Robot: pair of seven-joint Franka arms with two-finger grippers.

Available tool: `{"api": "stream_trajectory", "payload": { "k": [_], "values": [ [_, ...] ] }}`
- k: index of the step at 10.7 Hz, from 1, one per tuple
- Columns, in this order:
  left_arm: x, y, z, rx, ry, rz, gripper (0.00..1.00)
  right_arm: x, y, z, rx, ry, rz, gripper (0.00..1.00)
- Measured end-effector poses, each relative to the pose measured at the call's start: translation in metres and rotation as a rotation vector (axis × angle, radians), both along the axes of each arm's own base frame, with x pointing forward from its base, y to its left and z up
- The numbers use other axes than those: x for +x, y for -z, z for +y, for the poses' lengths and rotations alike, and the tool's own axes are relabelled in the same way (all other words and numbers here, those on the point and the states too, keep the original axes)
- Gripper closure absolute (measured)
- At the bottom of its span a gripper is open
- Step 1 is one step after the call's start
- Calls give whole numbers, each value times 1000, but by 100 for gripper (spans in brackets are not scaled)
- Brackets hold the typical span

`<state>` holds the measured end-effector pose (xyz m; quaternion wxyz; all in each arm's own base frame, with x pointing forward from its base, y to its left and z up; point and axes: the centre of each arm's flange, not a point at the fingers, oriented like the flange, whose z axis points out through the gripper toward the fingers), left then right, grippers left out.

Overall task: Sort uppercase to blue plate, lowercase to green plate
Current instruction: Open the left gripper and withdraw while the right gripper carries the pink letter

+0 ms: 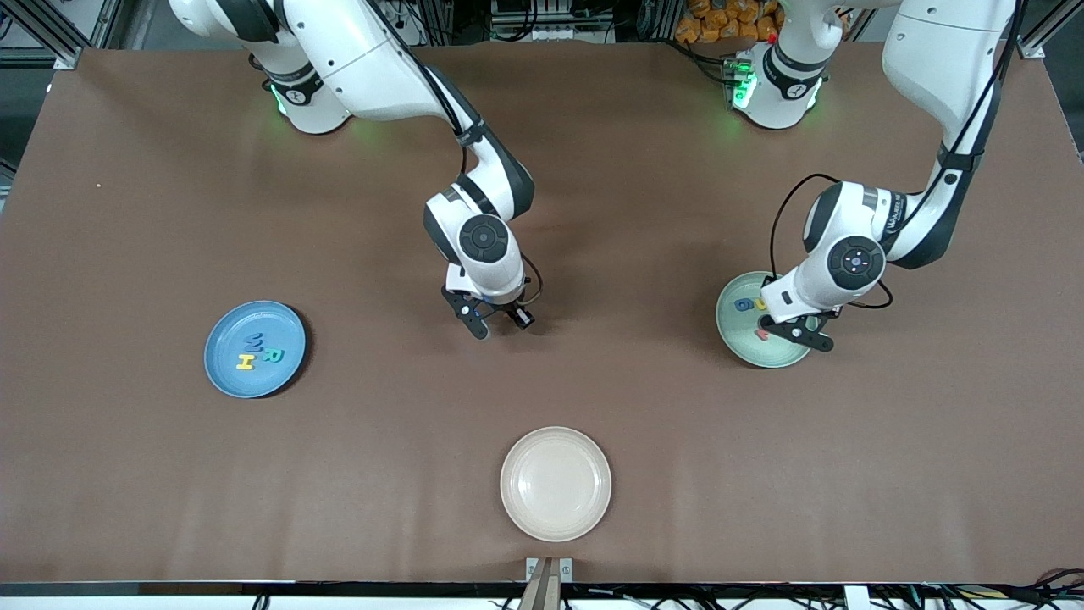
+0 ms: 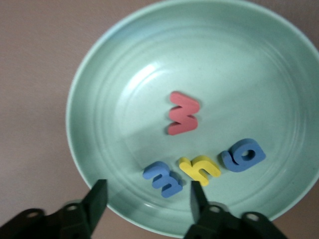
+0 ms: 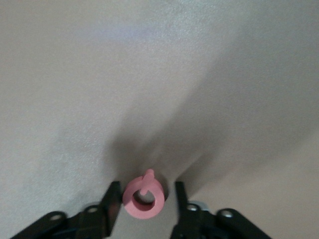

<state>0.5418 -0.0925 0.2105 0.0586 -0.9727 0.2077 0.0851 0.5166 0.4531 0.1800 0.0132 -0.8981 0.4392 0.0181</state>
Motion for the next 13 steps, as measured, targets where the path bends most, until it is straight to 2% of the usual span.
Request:
{"api": "stream_trajectory", "payload": {
  "k": [1, 2, 3, 5, 7, 8, 10, 13],
  "values": [
    [6, -12, -1, -28, -39, -22, 10, 0, 0, 1, 2, -1, -3, 64],
    [14, -31, -3, -69, -89, -52, 0, -1, 0, 2, 3, -2, -4, 64],
    [20, -53, -4, -106, -132, -79, 0, 0, -1, 2, 2, -4, -6, 64],
    [24, -113, 1, -150, -204, -82, 0, 6, -8, -5, -24, -38, -6, 64],
    [28, -188, 31, -165, -278, -65, 0, 27, -31, -42, -77, -117, 47, 64],
    [30, -228, 48, -165, -307, -62, 0, 44, -48, -72, -83, -162, 67, 64],
    [36, -310, 72, -172, -341, -98, 0, 73, -74, -155, -69, -270, 104, 64],
    [30, -384, 88, -189, -358, -196, 0, 94, -93, -290, -26, -442, 136, 64]
  ]
}}
